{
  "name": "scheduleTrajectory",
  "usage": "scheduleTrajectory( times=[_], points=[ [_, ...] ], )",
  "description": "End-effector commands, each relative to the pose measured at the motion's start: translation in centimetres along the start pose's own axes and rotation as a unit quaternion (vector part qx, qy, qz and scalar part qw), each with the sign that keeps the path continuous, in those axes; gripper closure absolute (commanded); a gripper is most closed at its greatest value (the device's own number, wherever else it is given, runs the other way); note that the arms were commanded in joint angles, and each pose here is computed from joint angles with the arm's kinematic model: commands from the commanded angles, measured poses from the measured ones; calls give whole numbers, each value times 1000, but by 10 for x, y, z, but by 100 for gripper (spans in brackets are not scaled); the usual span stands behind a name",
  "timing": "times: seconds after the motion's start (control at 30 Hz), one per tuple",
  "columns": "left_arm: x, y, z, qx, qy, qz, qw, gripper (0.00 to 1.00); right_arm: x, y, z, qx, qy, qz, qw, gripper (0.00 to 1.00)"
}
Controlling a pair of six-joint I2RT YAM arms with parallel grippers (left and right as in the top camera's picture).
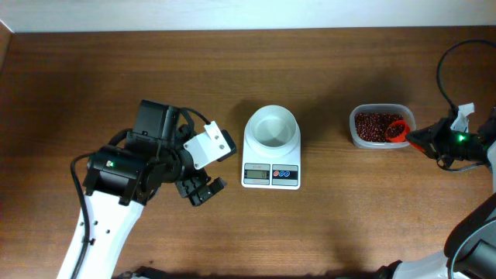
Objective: Scoop and weigh 50g on scale
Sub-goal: 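Drag the red scoop through the beans with the right gripper to fill it, then carry the filled scoop with the right gripper over the white bowl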
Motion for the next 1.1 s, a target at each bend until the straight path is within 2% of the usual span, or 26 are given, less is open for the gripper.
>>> scheduleTrajectory(
  times=[0.0,0.4,1.07],
  points=[
    [-3,6,-1,0,-9,-13,1000,1,-1,-1,0,-28,-6,-2,1000,96],
    [-3,6,-1,0,-9,-13,1000,1,-2,0,7,-67,-6,-6,998,96],
    [-3,6,-1,0,-9,-13,1000,1,-5,6,31,-216,-5,-24,976,96]
  ],
)
Point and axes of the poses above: each gripper's point midway between its finger pads, its own y axis back along the fingers, its own z axis along the line the jaws close on, x = y × z, the point moved 9 cm from there along y, back along the fingers, and after that the axes turned 13 degrees about y, right-handed, at the moved point
